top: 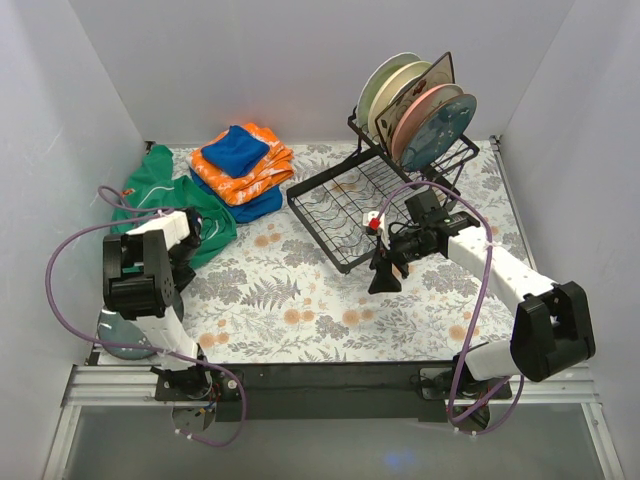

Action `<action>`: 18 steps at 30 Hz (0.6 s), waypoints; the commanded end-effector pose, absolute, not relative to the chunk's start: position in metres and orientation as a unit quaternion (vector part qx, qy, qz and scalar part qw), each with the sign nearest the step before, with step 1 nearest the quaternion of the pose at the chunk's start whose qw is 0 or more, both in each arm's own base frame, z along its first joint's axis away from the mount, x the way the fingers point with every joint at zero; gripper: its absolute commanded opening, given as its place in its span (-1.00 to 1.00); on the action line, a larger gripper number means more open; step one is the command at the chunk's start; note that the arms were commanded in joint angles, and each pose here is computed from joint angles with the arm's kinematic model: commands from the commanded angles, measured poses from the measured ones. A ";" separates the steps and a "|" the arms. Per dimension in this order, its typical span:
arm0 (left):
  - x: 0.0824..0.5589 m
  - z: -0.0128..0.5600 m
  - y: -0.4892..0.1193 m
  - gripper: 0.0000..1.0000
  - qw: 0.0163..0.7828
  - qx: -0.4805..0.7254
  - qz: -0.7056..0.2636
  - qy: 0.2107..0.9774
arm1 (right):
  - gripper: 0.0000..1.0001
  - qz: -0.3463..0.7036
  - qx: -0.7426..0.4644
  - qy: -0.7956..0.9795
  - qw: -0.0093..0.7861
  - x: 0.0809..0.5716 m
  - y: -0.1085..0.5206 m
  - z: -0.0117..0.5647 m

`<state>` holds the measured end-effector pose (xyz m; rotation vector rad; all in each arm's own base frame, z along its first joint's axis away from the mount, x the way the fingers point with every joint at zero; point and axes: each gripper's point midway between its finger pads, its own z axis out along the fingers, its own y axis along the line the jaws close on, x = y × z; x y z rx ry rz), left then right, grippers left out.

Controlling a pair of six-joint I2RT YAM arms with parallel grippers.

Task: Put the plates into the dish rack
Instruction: Grab a plate with the left arm

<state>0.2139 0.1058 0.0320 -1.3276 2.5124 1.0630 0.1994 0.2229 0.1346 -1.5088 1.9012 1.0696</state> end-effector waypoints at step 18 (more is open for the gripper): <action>0.224 0.042 0.129 -1.00 0.072 -0.423 0.399 0.810 | 0.60 0.387 -0.544 0.696 0.264 0.205 0.213 0.140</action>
